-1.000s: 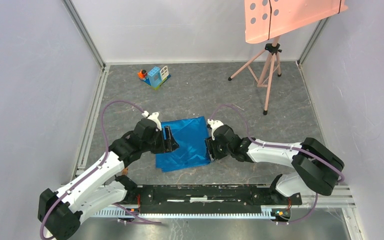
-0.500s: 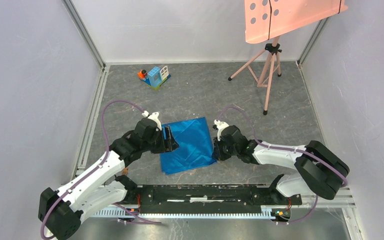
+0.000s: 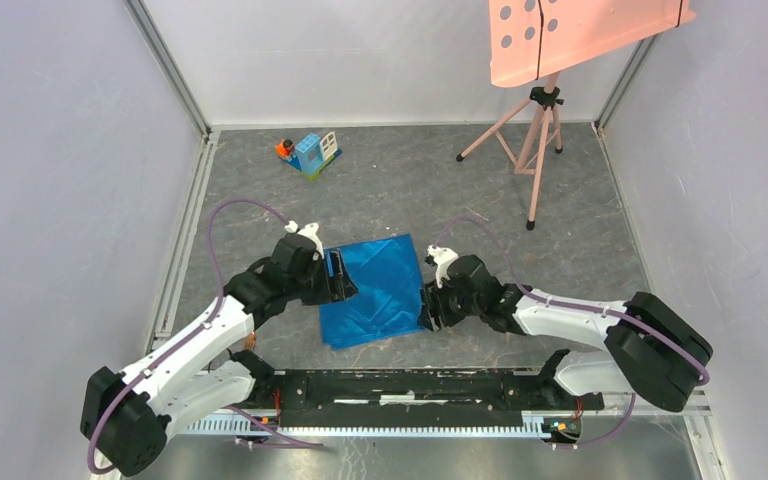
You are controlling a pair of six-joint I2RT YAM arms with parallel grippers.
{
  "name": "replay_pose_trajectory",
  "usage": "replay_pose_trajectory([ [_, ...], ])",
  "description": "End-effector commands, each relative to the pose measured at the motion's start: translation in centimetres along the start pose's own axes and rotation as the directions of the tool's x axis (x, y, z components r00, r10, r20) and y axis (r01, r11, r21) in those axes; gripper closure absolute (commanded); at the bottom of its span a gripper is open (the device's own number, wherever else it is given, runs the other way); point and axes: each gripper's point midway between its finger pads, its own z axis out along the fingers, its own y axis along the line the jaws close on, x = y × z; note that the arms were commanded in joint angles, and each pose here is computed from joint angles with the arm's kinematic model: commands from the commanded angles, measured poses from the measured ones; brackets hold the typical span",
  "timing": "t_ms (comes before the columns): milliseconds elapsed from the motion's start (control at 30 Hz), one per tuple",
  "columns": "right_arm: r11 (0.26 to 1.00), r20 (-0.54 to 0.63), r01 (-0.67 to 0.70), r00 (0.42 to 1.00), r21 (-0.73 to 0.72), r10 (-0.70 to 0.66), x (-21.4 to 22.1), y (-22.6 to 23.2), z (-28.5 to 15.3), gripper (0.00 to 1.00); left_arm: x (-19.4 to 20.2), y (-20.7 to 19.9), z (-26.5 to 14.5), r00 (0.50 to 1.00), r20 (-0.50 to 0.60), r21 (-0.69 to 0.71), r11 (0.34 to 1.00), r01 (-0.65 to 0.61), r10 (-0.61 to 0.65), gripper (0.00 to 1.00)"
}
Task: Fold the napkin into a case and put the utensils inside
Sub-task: Pick up the lower triangle-folded napkin from the center of the board.
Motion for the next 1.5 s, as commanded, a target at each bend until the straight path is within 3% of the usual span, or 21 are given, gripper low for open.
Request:
replay_pose_trajectory([
  [0,0.996,-0.141,0.016,0.99,0.086,-0.003,4.8,-2.0,-0.2,0.41,-1.5,-0.1,-0.1,0.997,0.052,0.004,0.998,0.062,-0.062,0.27],
  [133,0.986,-0.117,0.023,0.993,0.167,-0.003,5.1,-4.2,-0.6,0.68,-2.0,0.9,-0.3,0.992,0.058,-0.009,0.993,0.115,-0.114,0.25],
  [233,0.979,-0.122,-0.002,0.992,0.204,0.027,5.5,-6.0,-0.9,0.79,-2.6,1.0,-0.6,0.985,0.069,0.028,0.987,0.159,-0.161,0.25],
  [400,0.965,-0.113,0.026,0.994,0.259,0.003,4.8,-7.5,-1.8,0.8,-3.0,1.2,-1.0,0.977,0.086,0.054,0.98,0.19,-0.194,0.25],
  [467,0.95,-0.108,0.048,0.994,0.309,-0.015,4.1,-8.5,-2.4,0.77,-2.9,1.6,-1.0,0.975,0.087,0.05,0.978,0.203,-0.207,0.24],
  [633,0.871,-0.086,0.191,0.982,0.452,-0.171,-0.9,-9.0,-5.2,0.41,-3.1,3.3,-1.3,0.953,0.133,-0.016,0.961,0.276,-0.272,0.23],
  [733,0.834,-0.054,0.274,0.957,0.479,-0.284,-4.7,-5.7,-6.7,0.29,-3.4,5.7,-1.7,0.927,0.183,-0.123,0.927,0.353,-0.329,0.21],
  [800,0.888,-0.033,0.283,0.956,0.363,-0.292,-5.3,-1.5,-5.5,0.23,-3.7,6.9,-2.0,0.913,0.2,-0.177,0.904,0.39,-0.355,0.19],
  [867,0.942,-0.031,0.266,0.964,0.207,-0.265,-4.6,3.1,-3.6,0.21,-4.1,7.6,-2.2,0.901,0.206,-0.207,0.883,0.422,-0.382,0.18],
  [1067,0.94,-0.168,0.338,0.93,0.035,-0.328,-2.2,12.3,1.0,0.2,-6.1,8.6,-3.5,0.877,0.253,-0.257,0.845,0.468,-0.409,0.17],
  [1200,0.928,-0.279,0.372,0.895,0.034,-0.348,-1.0,14.6,2.7,0.22,-7.3,8.0,-4.4,0.874,0.276,-0.221,0.859,0.463,-0.4,0.17],
  [1367,0.927,-0.338,0.371,0.88,0.048,-0.334,0.0,15.4,3.8,0.34,-7.3,8.0,-4.7,0.872,0.286,-0.209,0.862,0.462,-0.398,0.17],
  [1467,0.924,-0.362,0.379,0.87,0.054,-0.335,0.6,15.6,4.5,0.33,-7.0,8.3,-4.5,0.869,0.289,-0.208,0.859,0.467,-0.402,0.16],
])
